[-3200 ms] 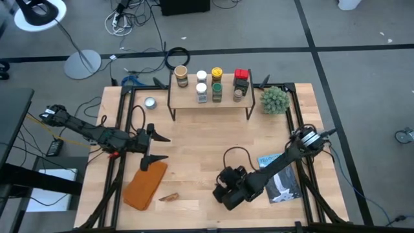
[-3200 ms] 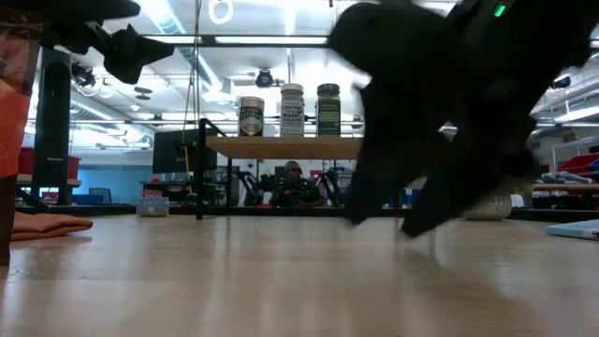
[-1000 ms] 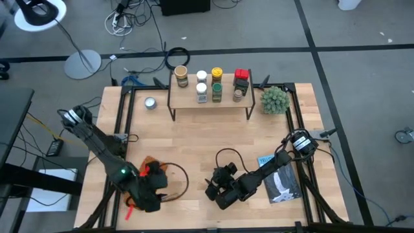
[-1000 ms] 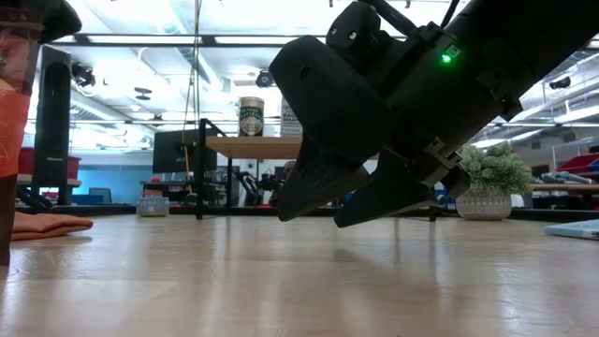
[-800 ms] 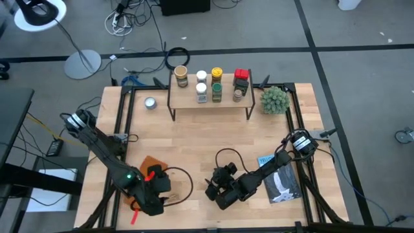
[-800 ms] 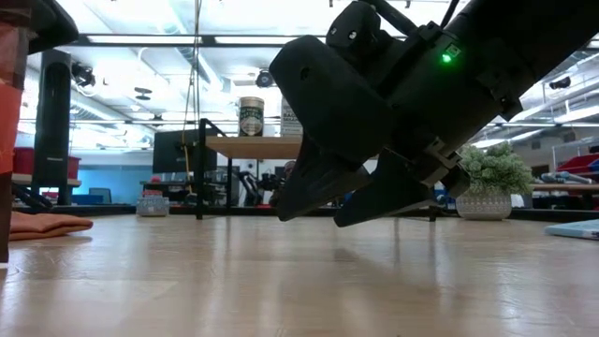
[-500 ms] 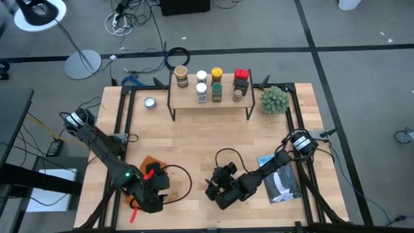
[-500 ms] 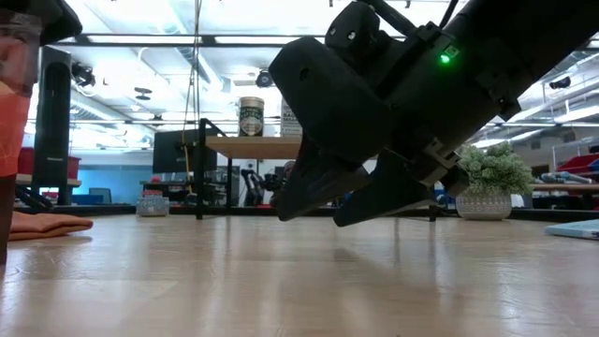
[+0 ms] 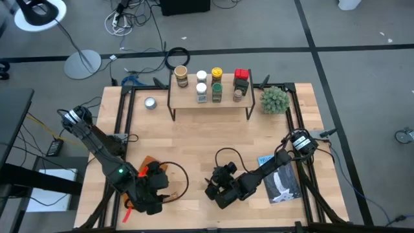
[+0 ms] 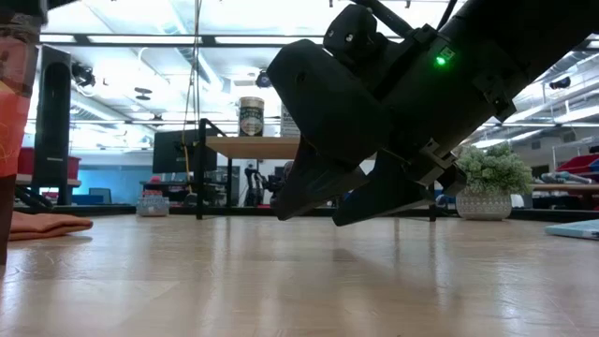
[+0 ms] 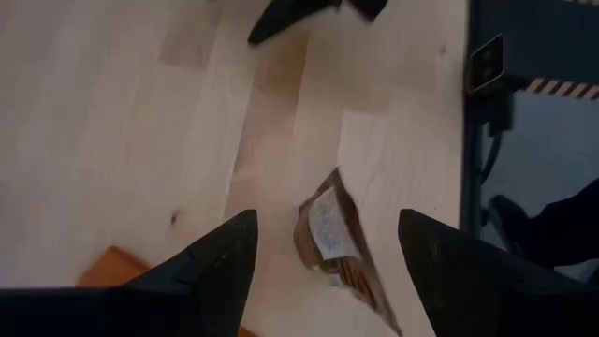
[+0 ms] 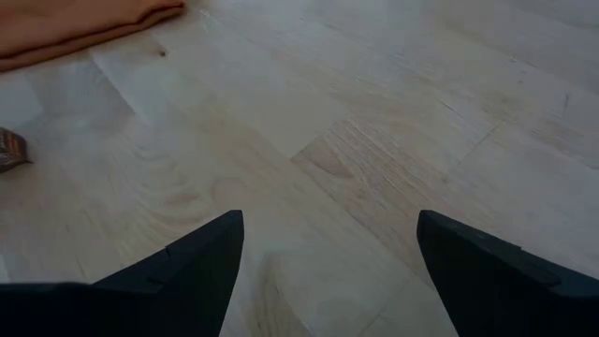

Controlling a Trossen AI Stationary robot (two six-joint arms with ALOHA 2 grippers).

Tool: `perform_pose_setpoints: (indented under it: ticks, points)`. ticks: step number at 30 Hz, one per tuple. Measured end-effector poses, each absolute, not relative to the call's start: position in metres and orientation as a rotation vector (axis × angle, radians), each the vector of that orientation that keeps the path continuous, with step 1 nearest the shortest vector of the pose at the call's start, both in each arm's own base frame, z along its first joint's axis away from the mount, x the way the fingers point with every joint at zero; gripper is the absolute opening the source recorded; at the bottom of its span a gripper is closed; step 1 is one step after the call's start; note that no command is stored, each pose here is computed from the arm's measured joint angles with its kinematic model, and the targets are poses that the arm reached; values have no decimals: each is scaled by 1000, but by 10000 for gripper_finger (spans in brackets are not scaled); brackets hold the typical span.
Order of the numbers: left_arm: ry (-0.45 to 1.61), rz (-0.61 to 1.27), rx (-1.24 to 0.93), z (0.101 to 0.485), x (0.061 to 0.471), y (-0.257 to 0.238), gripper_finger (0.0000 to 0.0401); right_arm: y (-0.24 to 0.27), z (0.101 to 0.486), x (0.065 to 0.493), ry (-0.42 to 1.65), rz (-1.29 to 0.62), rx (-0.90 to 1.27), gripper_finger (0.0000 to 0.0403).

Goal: Shelf spices
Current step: Put the orange seasoning bag on the shelf

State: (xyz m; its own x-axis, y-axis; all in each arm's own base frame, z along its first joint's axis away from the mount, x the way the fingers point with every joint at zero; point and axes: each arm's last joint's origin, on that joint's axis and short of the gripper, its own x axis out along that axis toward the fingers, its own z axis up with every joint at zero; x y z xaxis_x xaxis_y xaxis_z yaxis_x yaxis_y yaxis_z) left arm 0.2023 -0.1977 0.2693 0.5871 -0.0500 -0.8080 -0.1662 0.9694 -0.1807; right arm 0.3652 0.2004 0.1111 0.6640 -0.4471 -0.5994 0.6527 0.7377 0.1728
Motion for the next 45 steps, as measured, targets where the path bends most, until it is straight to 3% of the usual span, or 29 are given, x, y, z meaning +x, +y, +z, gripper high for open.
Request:
perform_pose_setpoints:
  ticks: [12, 16, 20, 30, 36, 45]
  points:
    - [1053, 90, -244, 244, 210, -209, 263, 200, 111, 365, 561, -640, 395, 318]
    - [1066, 99, -231, 242, 209, -207, 246, 200, 111, 365, 561, -639, 395, 318]
    - [1080, 108, -212, 241, 208, -206, 194, 201, 111, 365, 561, -639, 395, 318]
    - [1100, 71, -70, 241, 210, -198, 10, 201, 111, 365, 565, -635, 382, 318]
    - [1144, 131, 74, 250, 210, -172, 3, 199, 111, 366, 569, -635, 371, 318]
    - [1028, 135, 189, 296, 211, -107, 1, 187, 111, 372, 570, -659, 362, 318]
